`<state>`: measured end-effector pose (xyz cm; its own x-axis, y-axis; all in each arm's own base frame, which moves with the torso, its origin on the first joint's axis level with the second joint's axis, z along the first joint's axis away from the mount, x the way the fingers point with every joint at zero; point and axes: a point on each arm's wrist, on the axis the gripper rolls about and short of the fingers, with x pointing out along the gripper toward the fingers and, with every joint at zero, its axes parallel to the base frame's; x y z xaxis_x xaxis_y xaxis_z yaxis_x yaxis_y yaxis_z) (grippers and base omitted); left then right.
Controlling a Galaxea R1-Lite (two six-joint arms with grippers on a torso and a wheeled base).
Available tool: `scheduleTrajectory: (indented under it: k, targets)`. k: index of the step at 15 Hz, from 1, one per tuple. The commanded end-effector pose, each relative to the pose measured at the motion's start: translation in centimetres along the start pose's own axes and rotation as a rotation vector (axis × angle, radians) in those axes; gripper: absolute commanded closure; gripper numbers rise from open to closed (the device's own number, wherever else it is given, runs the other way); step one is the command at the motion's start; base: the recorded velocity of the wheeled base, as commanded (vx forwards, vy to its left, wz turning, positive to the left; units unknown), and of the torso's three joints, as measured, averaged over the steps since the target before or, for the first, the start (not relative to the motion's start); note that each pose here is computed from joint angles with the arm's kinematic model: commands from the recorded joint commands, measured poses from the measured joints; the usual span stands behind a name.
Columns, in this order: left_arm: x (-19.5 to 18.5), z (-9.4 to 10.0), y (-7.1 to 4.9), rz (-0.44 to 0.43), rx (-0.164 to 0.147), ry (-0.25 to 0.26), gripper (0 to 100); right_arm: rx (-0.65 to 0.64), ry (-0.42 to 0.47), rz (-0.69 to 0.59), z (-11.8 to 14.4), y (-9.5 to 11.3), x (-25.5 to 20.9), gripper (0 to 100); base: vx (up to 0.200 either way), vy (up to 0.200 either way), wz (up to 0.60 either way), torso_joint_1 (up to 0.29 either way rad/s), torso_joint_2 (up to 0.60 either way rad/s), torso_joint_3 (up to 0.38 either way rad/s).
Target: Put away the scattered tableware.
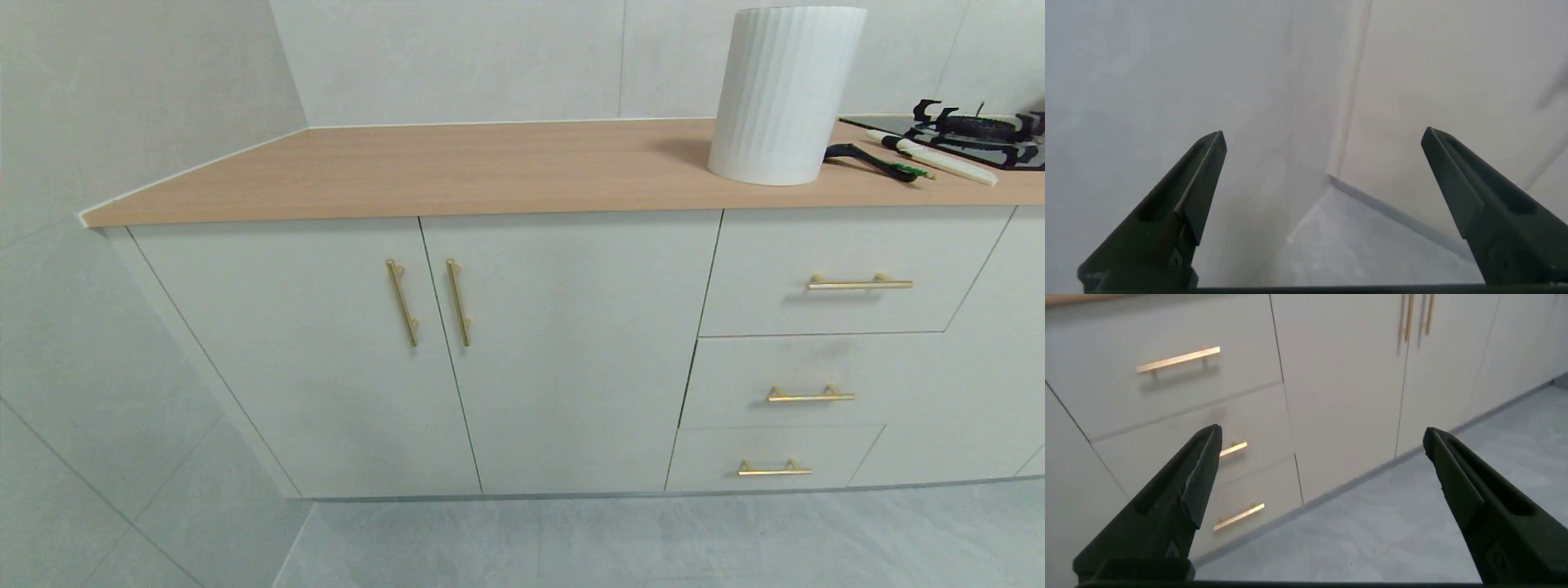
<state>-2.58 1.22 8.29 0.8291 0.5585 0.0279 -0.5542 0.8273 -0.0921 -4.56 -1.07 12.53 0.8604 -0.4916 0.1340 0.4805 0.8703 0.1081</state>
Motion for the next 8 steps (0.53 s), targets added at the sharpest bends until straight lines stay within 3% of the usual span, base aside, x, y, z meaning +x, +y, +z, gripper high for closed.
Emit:
scheduleTrajectory:
  k: [1, 2, 4, 6, 8]
  targets:
    - [-0.2, -0.3, -0.4, -0.237, 0.004, 0.006, 0, -0.014, 0.021, 0.098, -1.8, 0.5, 0.6, 0, 0.0, 0.0, 0.0, 0.0, 0.0, 0.0]
    - [-0.2, -0.4, -0.7, -0.344, 0.007, 0.015, 0, -0.01, 0.012, 0.147, -2.2, 0.7, 0.7, 0, 0.0, 0.0, 0.0, 0.0, 0.0, 0.0]
    - [-0.3, -0.4, -0.9, -0.455, 0.009, 0.025, 0, -0.027, 0.037, 0.211, -3.3, 0.9, 0.9, 0, 0.0, 0.0, 0.0, 0.0, 0.0, 0.0]
    - [-0.4, -0.6, -1.0, -0.493, 0.055, 0.035, 0, -0.065, 0.107, 0.271, -4.8, 1.1, 1.0, 0, 0.0, 0.0, 0.0, 0.0, 0.0, 0.0]
    - [-0.4, -0.8, -1.0, -0.522, 0.079, 0.046, 0, -0.062, 0.111, 0.303, -4.8, 1.1, 1.0, 0, 0.0, 0.0, 0.0, 0.0, 0.0, 0.0]
